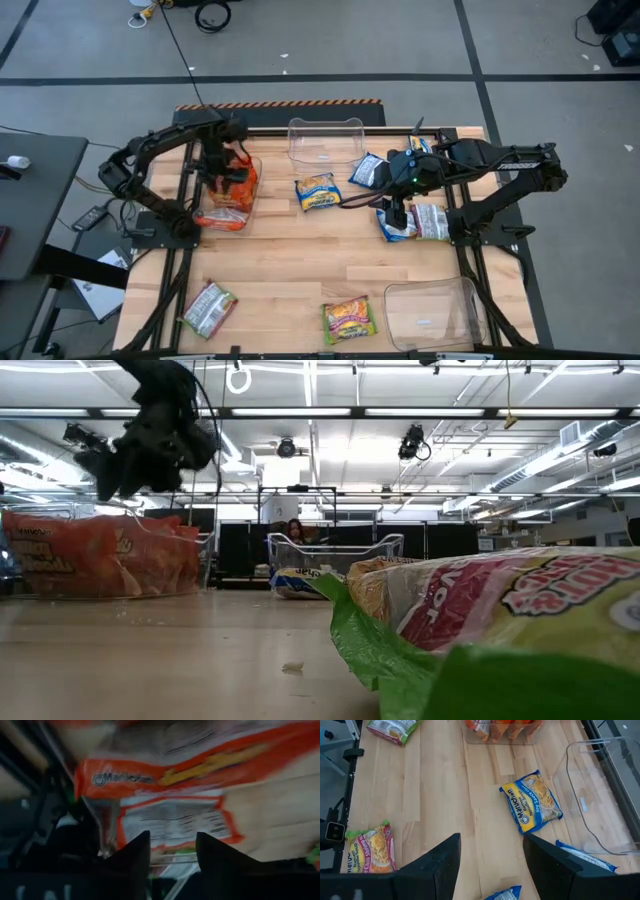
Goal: Sort Maruchan noodles
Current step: Put the orange noodles into the left transparent bin
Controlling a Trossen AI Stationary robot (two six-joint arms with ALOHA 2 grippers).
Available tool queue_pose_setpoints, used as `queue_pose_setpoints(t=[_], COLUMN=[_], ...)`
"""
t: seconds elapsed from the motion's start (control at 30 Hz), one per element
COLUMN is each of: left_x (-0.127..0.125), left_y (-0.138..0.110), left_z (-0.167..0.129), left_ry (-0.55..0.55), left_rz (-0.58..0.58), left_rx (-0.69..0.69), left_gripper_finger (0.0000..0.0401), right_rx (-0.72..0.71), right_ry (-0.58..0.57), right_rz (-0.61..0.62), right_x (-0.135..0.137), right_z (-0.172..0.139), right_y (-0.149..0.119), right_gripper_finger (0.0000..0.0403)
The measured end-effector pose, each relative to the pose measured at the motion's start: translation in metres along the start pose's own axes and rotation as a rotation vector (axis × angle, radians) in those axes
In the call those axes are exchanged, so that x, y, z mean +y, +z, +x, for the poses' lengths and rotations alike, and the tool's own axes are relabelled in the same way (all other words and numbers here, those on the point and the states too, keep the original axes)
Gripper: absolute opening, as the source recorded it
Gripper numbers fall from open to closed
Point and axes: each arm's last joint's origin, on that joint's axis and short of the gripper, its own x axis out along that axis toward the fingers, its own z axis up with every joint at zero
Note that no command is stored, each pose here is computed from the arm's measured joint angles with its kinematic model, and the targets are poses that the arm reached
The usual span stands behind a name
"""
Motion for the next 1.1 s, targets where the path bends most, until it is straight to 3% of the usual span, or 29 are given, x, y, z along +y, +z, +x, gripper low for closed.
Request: queue_pose_setpoints(t=[0.13, 0.23, 0.43, 0.63, 0.67, 0.77, 0.93, 1.1], left_x=[-0.016, -0.026, -0.035, -0.032, -0.032, -0.035, -0.04, -0.055], left_y=[-0.02, -0.042, -0.071, -0.071, -0.071, -0.074, -0.078, -0.081], left_z=[-0.026, -0.03, 0.001, 0.028, 0.031, 0.036, 0.039, 0.051], left_ry=[-0.015, -0.025, 0.091, 0.16, 0.173, 0.222, 0.373, 0.32], left_rz=[0.052, 0.01, -0.117, -0.139, -0.094, 0.184, 0.625, 1.079], left_rx=[-0.137, -0.185, -0.189, -0.166, -0.164, -0.158, -0.202, -0.189], left_gripper_finger=[0.0174, 0.0169, 0.0172, 0.0218, 0.0228, 0.0249, 0.0252, 0.0237], right_rx=[0.0, 0.0, 0.005, 0.028, 0.032, 0.043, 0.055, 0.052], right_ry=[-0.001, -0.001, -0.002, 0.001, 0.002, 0.0, 0.001, -0.002], right_rz=[-0.019, -0.023, -0.026, -0.036, -0.036, -0.037, -0.039, -0.005], right_x=[0.0, 0.0, 0.0, 0.001, 0.001, 0.001, 0.001, 0.001], right_z=[0.0, 0.0, 0.0, 0.0, 0.0, 0.0, 0.0, 0.0], right_y=[0.0, 0.0, 0.0, -0.003, -0.003, -0.004, -0.006, -0.005], right_gripper_finger=[0.022, 0.022, 0.022, 0.022, 0.022, 0.022, 0.022, 0.022])
